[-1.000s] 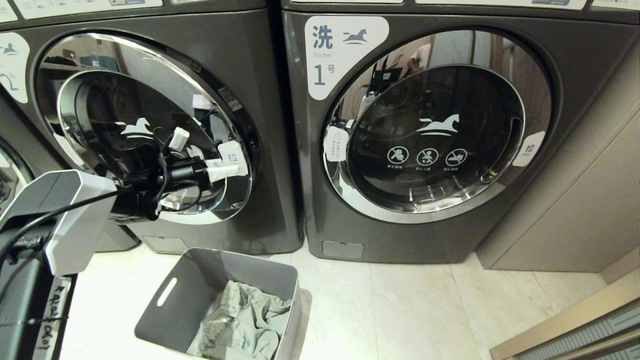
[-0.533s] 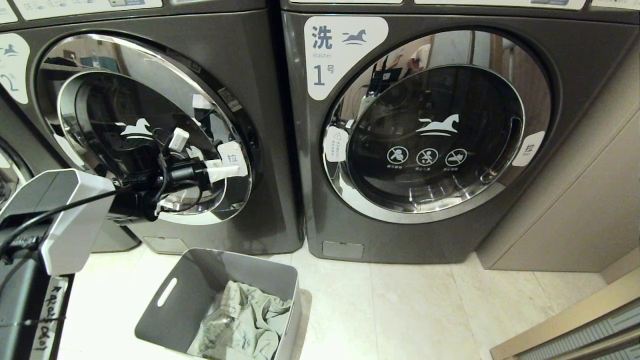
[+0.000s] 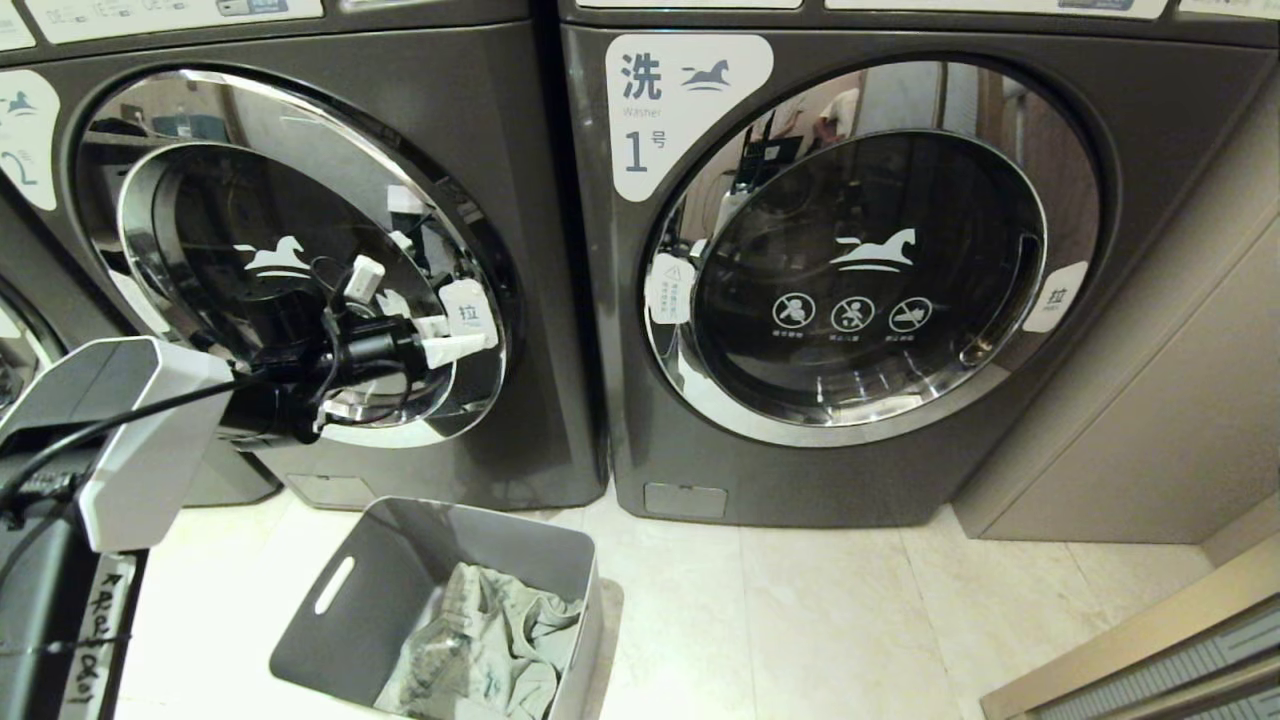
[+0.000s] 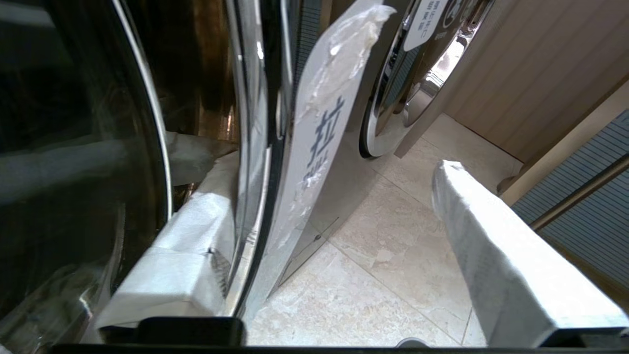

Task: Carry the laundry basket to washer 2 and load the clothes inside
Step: Open the lid of the washing machine

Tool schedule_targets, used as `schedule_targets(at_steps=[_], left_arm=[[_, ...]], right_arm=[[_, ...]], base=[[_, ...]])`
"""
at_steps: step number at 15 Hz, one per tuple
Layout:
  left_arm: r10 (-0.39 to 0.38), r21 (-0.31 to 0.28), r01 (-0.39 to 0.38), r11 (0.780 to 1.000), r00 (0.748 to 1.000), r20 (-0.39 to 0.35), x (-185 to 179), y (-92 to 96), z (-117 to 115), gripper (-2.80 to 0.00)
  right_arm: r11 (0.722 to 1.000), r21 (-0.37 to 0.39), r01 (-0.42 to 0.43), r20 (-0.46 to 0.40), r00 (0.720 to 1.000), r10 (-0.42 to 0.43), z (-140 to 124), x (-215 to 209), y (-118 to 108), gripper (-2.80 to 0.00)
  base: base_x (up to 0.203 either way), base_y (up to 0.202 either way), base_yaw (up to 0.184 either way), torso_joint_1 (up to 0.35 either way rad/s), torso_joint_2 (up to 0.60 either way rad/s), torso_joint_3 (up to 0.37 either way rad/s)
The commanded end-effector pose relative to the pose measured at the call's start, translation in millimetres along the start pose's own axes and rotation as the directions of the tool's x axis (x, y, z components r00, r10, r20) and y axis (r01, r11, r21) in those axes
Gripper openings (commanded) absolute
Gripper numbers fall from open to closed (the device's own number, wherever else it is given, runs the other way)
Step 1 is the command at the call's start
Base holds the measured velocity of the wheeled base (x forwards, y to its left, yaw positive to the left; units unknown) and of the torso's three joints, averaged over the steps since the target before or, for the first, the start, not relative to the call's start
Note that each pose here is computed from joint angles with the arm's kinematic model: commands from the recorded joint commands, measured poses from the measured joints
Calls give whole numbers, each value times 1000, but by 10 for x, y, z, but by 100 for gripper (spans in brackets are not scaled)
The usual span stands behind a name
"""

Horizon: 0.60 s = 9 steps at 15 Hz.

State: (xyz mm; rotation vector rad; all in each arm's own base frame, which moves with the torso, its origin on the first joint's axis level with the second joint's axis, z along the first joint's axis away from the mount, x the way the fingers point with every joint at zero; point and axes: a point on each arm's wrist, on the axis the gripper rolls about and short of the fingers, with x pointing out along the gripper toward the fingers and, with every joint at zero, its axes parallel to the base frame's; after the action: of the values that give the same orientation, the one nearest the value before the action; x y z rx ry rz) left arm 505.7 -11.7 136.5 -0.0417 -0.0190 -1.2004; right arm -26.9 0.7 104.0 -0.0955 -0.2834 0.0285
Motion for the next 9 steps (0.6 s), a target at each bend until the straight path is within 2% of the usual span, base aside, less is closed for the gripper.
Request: schedule_targets(at_steps=[1,9], left_arm=[[10,-4,-10,1000,1000,-1,-71,31,-11,0],[99,-16,-99,995,995,-3,-544,191,-30,0]], right_arm=[[1000,1,-5,-39,999,5,-114,9,10,-280],[1000,1,-5,-39,999,5,-114,9,10,-280]], base=[[0,0,0,0,0,0],[0,0,0,0,0,0]])
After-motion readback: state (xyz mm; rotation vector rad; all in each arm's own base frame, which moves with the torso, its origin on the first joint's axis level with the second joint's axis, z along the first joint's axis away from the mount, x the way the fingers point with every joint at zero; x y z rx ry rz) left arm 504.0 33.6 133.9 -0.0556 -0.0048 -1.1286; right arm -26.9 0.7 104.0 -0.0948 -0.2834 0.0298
